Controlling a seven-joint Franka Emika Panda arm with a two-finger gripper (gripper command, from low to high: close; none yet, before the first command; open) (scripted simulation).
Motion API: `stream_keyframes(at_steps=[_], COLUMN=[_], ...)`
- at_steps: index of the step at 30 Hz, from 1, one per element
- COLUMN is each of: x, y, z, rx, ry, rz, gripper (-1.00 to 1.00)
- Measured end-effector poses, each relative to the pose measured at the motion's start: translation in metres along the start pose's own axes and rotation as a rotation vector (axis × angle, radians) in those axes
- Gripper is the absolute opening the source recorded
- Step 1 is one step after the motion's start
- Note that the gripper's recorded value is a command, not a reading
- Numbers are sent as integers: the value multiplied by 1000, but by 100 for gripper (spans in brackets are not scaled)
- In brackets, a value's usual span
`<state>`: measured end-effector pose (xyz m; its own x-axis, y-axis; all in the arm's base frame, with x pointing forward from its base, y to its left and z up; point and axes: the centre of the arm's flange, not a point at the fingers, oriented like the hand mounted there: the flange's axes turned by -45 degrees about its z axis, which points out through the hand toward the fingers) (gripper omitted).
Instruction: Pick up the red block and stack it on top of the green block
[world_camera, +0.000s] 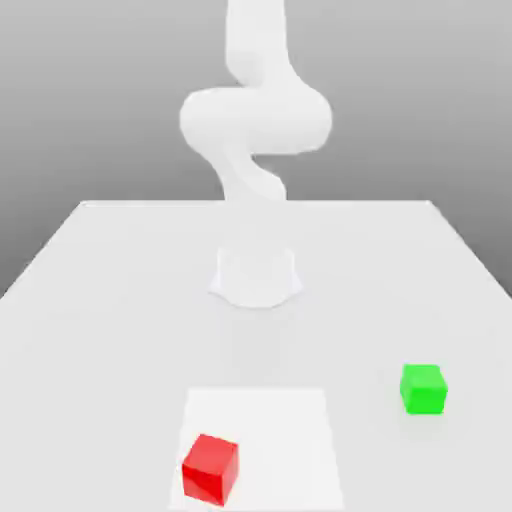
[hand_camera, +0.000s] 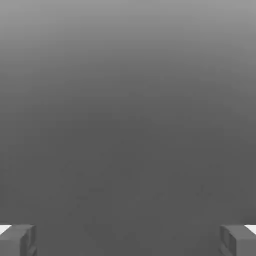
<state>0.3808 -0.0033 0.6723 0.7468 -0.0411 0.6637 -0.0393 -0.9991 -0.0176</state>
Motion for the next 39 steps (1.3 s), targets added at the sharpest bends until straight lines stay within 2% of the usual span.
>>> stream_keyframes(at_steps=[11, 23, 25, 29, 30, 39], x=[-58, -215, -241, -277, -282, -268], y=[23, 52, 53, 55, 55, 54], z=[215, 386, 407, 445, 450, 435], rx=[-63, -120, -125, -126, -126, -127], ry=[-324, -671, -706, -717, -717, -717], rz=[122, 265, 279, 283, 283, 283], gripper=[0, 0, 0, 0, -100, -100])
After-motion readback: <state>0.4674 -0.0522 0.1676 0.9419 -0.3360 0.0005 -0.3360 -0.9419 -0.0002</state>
